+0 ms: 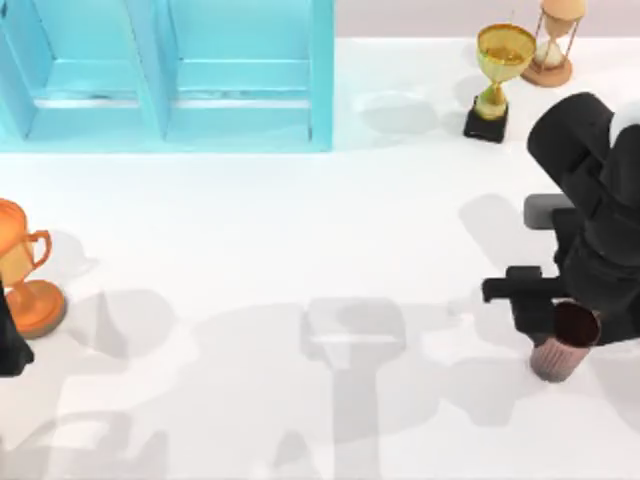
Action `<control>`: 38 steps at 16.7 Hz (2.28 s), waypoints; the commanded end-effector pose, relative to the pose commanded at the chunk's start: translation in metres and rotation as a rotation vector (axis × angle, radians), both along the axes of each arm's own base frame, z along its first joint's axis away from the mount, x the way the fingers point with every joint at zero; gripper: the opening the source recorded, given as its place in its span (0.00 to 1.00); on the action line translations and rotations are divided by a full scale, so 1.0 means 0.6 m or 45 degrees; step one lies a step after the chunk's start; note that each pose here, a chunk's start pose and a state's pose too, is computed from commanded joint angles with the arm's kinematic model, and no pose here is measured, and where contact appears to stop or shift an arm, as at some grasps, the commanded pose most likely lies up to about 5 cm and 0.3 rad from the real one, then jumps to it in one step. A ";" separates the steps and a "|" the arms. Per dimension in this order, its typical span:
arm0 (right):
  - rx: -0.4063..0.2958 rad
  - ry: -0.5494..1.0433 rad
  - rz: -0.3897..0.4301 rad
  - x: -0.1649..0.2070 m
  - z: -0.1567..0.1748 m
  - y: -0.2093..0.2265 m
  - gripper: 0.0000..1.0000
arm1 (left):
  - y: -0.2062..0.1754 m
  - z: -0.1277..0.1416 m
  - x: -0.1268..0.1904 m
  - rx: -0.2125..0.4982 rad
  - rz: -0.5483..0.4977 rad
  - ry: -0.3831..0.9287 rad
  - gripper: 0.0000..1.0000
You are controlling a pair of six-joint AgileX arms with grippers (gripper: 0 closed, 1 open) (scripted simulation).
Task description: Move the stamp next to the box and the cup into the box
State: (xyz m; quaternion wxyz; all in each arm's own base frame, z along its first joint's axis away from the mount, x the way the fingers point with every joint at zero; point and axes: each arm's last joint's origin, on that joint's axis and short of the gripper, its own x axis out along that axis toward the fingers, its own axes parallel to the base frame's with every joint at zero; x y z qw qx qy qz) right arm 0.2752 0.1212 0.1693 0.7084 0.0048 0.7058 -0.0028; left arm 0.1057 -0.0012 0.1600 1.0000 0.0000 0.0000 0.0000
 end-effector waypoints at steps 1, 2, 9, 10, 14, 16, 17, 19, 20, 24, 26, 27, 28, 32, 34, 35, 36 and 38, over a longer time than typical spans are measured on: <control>-0.002 0.003 0.003 0.003 0.018 -0.018 0.00 | 0.000 0.000 0.000 0.000 0.000 0.000 1.00; -0.005 0.012 0.004 0.004 0.038 -0.038 0.00 | 0.000 0.000 0.000 0.000 0.000 0.000 1.00; -0.003 0.006 -0.002 -0.013 0.133 -0.136 0.00 | 0.000 0.000 0.000 0.000 0.000 0.000 1.00; -0.003 0.006 -0.002 -0.013 0.133 -0.136 0.00 | 0.000 0.000 0.000 0.000 0.000 0.000 1.00; -0.004 0.005 0.000 -0.012 0.133 -0.140 0.00 | 0.000 0.000 0.000 0.000 0.000 0.000 1.00; -0.003 -0.007 0.002 -0.010 0.137 -0.165 0.00 | 0.000 0.000 0.000 0.000 0.000 0.000 1.00; -0.004 -0.013 0.003 -0.009 0.139 -0.184 0.00 | 0.000 0.000 0.000 0.000 0.000 0.000 1.00; -0.008 -0.020 0.006 -0.012 0.139 -0.233 0.00 | 0.000 0.000 0.000 0.000 0.000 0.000 1.00; -0.010 -0.021 0.006 -0.017 0.137 -0.263 0.00 | 0.000 0.000 0.000 0.000 0.000 0.000 1.00; -0.018 -0.016 0.003 -0.059 0.126 -0.379 0.00 | 0.000 0.000 0.000 0.000 0.000 0.000 1.00; -0.025 -0.020 0.001 -0.082 0.122 -0.415 0.00 | 0.000 0.000 0.000 0.000 0.000 0.000 1.00; -0.029 -0.024 0.001 -0.092 0.121 -0.427 0.00 | 0.000 0.000 0.000 0.000 0.000 0.000 1.00; -0.034 -0.028 0.000 -0.098 0.121 -0.434 0.00 | 0.000 0.000 0.000 0.000 0.000 0.000 1.00; -0.037 -0.033 0.000 -0.103 0.121 -0.439 0.00 | 0.000 0.000 0.000 0.000 0.000 0.000 1.00; -0.034 -0.029 0.002 -0.101 0.119 -0.438 0.00 | 0.000 0.000 0.000 0.000 0.000 0.000 1.00; -0.033 -0.030 0.003 -0.101 0.115 -0.439 0.00 | 0.000 0.000 0.000 0.000 0.000 0.000 1.00; -0.031 -0.031 0.004 -0.101 0.107 -0.440 0.00 | 0.000 0.000 0.000 0.000 0.000 0.000 1.00; -0.032 -0.031 0.005 -0.100 0.086 -0.441 0.00 | 0.000 0.000 0.000 0.000 0.000 0.000 1.00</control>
